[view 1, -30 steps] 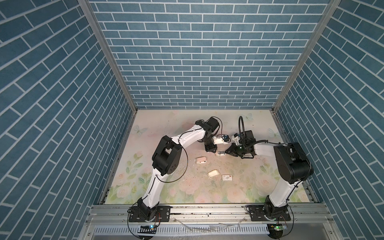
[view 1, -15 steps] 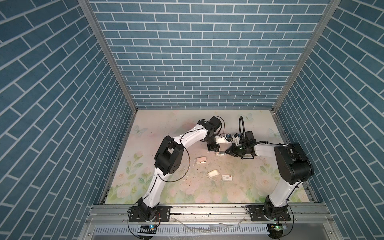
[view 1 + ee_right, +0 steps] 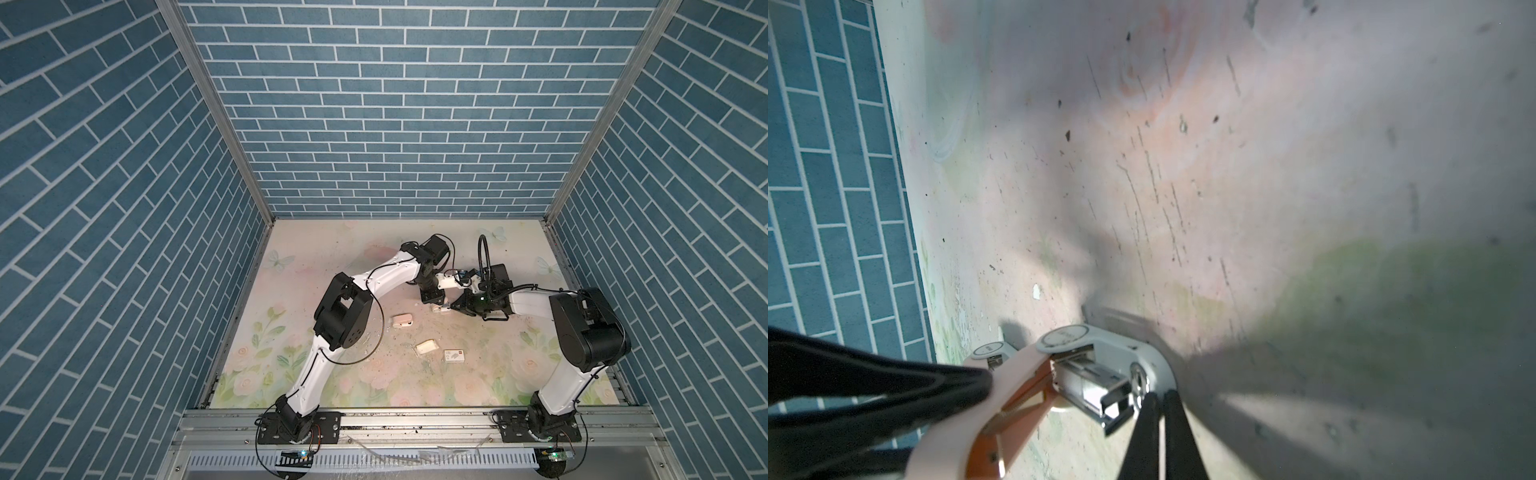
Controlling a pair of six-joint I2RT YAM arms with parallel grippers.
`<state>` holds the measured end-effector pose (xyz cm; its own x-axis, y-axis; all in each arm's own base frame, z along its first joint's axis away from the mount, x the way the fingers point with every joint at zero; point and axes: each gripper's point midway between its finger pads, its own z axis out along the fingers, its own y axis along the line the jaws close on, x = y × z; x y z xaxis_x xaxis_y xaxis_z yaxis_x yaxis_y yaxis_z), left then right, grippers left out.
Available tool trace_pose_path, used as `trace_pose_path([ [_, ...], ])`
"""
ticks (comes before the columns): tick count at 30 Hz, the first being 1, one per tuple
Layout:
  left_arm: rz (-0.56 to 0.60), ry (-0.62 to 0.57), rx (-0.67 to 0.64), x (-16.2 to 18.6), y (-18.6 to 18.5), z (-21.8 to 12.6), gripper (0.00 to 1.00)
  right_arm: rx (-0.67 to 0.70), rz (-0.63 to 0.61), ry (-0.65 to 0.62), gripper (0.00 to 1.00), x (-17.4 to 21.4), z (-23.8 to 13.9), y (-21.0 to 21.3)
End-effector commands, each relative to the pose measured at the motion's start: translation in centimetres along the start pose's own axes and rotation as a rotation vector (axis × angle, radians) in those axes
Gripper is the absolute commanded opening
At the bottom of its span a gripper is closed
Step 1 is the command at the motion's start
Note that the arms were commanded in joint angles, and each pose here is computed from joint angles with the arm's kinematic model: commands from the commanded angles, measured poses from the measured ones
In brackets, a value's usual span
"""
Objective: Load the staples into the stapler
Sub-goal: 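Open the right gripper and draw it back while the left gripper holds the stapler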
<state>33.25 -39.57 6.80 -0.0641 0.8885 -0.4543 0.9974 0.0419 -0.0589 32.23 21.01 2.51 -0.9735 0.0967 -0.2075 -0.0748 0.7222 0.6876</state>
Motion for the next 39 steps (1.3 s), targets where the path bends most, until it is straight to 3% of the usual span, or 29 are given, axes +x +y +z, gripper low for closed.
trace_pose_path([
  [1,-0.027,0.066,0.071,1.7,-1.5,2.2,0.18,0.078,0.077,0.073,0.07,2.8,0.4,-1.9],
  [13,-0.012,0.094,0.072,1.7,-1.5,3.2,0.17,0.129,0.092,-0.002,0.08,1.4,-0.9,-2.7],
  [25,0.005,0.11,0.072,1.5,-1.5,3.7,0.16,0.222,0.148,-0.11,0.08,0.6,-4.8,-4.4],
  [39,0.023,0.198,0.06,2.5,-1.3,5.6,0.14,0.289,0.123,-0.189,0.08,2.9,-10.7,-2.8],
])
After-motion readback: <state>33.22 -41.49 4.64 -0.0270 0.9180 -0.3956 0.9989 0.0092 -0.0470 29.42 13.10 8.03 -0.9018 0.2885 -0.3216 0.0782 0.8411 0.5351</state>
